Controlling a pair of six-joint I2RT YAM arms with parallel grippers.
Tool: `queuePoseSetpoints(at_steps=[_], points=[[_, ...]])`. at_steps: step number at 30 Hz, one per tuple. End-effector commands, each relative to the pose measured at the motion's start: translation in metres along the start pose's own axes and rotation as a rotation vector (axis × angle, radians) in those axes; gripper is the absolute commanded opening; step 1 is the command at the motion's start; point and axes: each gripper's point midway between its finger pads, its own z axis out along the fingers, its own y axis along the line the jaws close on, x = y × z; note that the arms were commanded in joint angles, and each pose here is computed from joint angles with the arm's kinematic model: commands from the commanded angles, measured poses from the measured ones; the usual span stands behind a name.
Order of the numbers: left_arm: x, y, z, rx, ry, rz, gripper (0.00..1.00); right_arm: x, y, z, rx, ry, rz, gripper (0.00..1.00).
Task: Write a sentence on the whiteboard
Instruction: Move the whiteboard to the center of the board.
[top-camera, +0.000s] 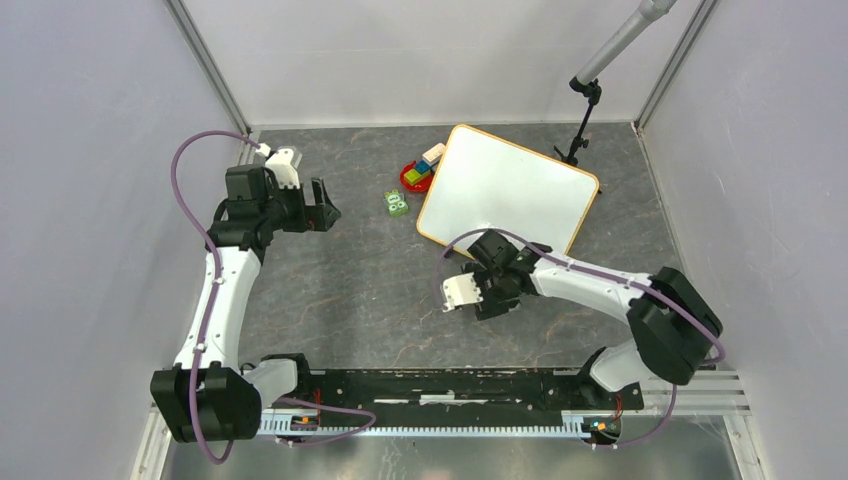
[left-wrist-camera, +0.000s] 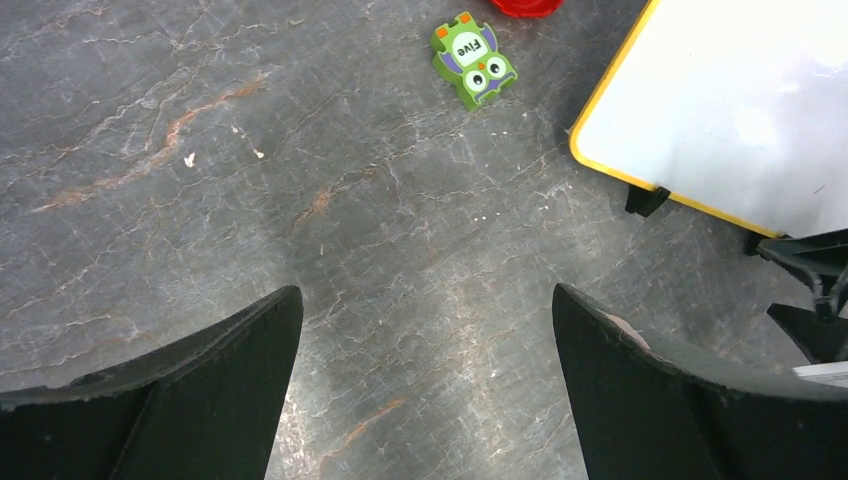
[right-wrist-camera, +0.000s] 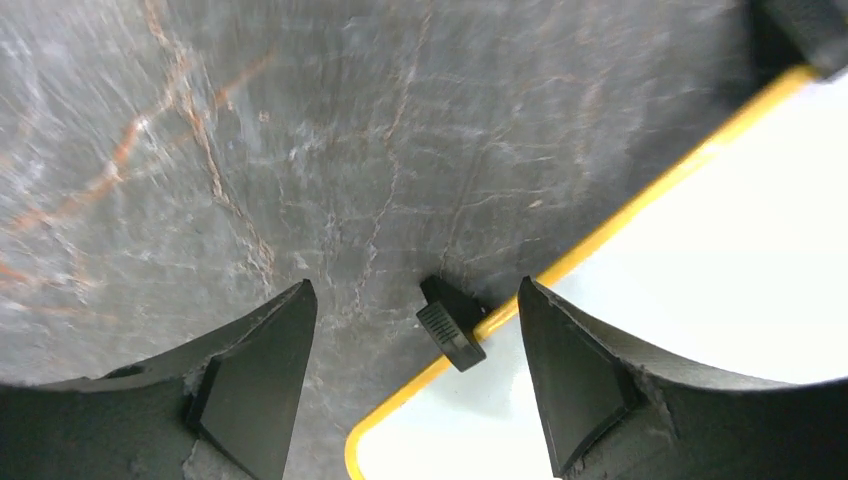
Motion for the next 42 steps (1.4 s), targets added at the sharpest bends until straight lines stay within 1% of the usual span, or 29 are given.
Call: queuePoseSetpoints(at_steps=[1,3,5,7,9,11,12,14,20,24,26,32,37,40,42], points=[[-0.012,-0.008,-0.002,0.034,-0.049,-0.009,1.0,-0.053,-0.025,-0.041,0.099,-0.278,0.244,0.81],[-0.013,-0.008,-0.003,0.032,-0.058,-0.013,1.0,-0.06,-0.035,-0.053,0.171,-0.34,0.4,0.81],[-0.013,-0.007,-0.003,0.02,-0.066,-0.023,1.0,-0.054,-0.04,-0.058,0.252,-0.358,0.572,0.82],[-0.015,-0.005,-0.003,0.007,-0.075,-0.033,1.0,-0.043,-0.039,-0.055,0.294,-0.332,0.724,0.8],[-0.017,-0.002,-0.002,-0.008,-0.075,-0.051,1.0,-0.03,-0.035,-0.049,0.3,-0.313,0.858,0.75],[-0.017,0.0,-0.001,-0.02,-0.075,-0.068,1.0,-0.011,-0.041,-0.05,0.396,-0.284,0.994,0.68],[-0.018,0.0,-0.001,-0.026,-0.076,-0.072,1.0,-0.006,-0.041,-0.05,0.415,-0.269,1.056,0.65],[-0.018,0.002,-0.002,-0.04,-0.081,-0.085,1.0,-0.002,-0.038,-0.048,0.411,-0.266,1.144,0.63],[-0.023,0.008,-0.004,-0.081,-0.104,-0.113,1.0,0.007,-0.023,-0.031,0.374,-0.277,1.312,0.63],[-0.023,0.008,-0.003,-0.083,-0.103,-0.12,1.0,0.024,-0.022,-0.023,0.415,-0.224,1.455,0.63],[-0.022,0.009,-0.002,-0.085,-0.1,-0.124,1.0,0.028,-0.017,-0.017,0.408,-0.206,1.497,0.64],[-0.023,0.01,0.002,-0.087,-0.1,-0.137,1.0,0.034,-0.013,-0.003,0.393,-0.154,1.555,0.65],[-0.024,0.014,0.001,-0.108,-0.104,-0.14,1.0,0.041,-0.026,0.001,0.403,-0.094,1.578,0.64],[-0.023,0.016,0.003,-0.117,-0.102,-0.141,1.0,0.046,-0.029,0.005,0.397,-0.062,1.588,0.61],[-0.023,0.017,0.005,-0.12,-0.098,-0.143,1.0,0.055,-0.028,0.009,0.401,-0.02,1.597,0.57]])
